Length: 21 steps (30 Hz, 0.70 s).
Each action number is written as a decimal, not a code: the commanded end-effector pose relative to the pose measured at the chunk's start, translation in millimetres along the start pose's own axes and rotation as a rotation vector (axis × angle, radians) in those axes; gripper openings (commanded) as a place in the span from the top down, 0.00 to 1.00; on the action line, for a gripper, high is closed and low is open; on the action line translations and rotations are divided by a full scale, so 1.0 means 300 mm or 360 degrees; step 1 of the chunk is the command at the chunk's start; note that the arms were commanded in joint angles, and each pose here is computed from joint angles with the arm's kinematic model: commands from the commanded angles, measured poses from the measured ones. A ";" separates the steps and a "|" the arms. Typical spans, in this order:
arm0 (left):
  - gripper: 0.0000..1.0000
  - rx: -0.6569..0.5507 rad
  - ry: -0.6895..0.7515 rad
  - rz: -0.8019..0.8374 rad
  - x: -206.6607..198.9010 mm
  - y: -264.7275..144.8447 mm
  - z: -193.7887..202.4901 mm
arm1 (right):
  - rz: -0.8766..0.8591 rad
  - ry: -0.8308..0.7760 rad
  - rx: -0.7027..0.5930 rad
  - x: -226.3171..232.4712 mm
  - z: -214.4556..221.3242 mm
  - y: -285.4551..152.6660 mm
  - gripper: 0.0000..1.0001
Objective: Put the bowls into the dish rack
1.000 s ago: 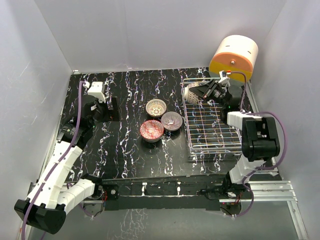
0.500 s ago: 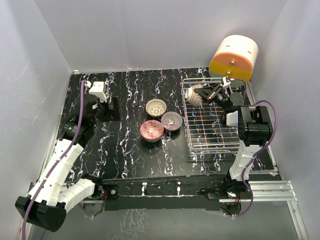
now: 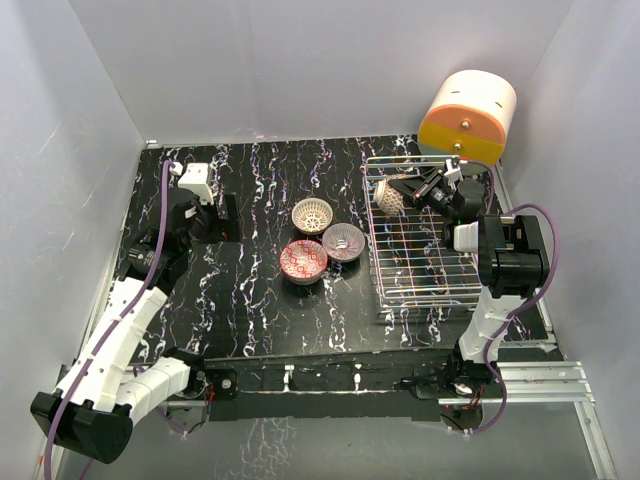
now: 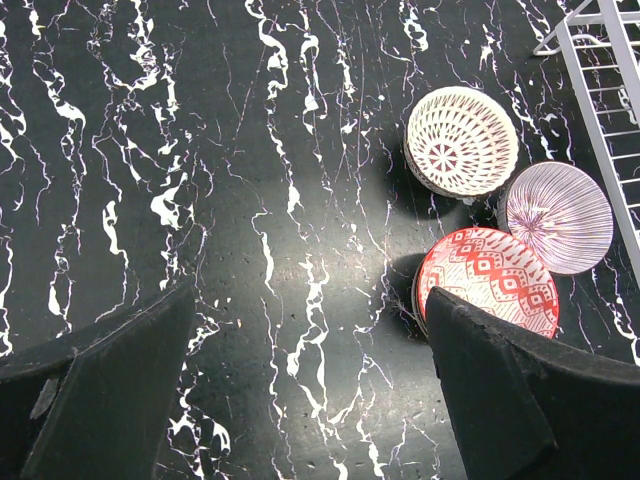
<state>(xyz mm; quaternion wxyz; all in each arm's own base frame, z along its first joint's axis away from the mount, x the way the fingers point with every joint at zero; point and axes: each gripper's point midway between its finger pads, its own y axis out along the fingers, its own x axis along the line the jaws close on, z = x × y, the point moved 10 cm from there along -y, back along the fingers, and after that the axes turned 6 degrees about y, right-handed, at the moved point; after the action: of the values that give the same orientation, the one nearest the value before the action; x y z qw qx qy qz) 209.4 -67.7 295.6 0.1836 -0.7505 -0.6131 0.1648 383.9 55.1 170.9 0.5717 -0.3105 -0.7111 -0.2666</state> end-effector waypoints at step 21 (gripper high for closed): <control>0.03 -0.0052 0.0016 -0.0017 0.003 -0.020 -0.027 | 0.0205 0.0010 -0.0094 -0.045 -0.011 -0.001 0.85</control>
<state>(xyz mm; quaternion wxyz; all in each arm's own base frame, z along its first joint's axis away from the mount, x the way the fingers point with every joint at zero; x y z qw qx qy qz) 210.2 -67.5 294.9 0.1865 -0.7494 -0.6138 0.1639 389.2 54.4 164.8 0.5807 -0.3454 -0.6919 -0.2543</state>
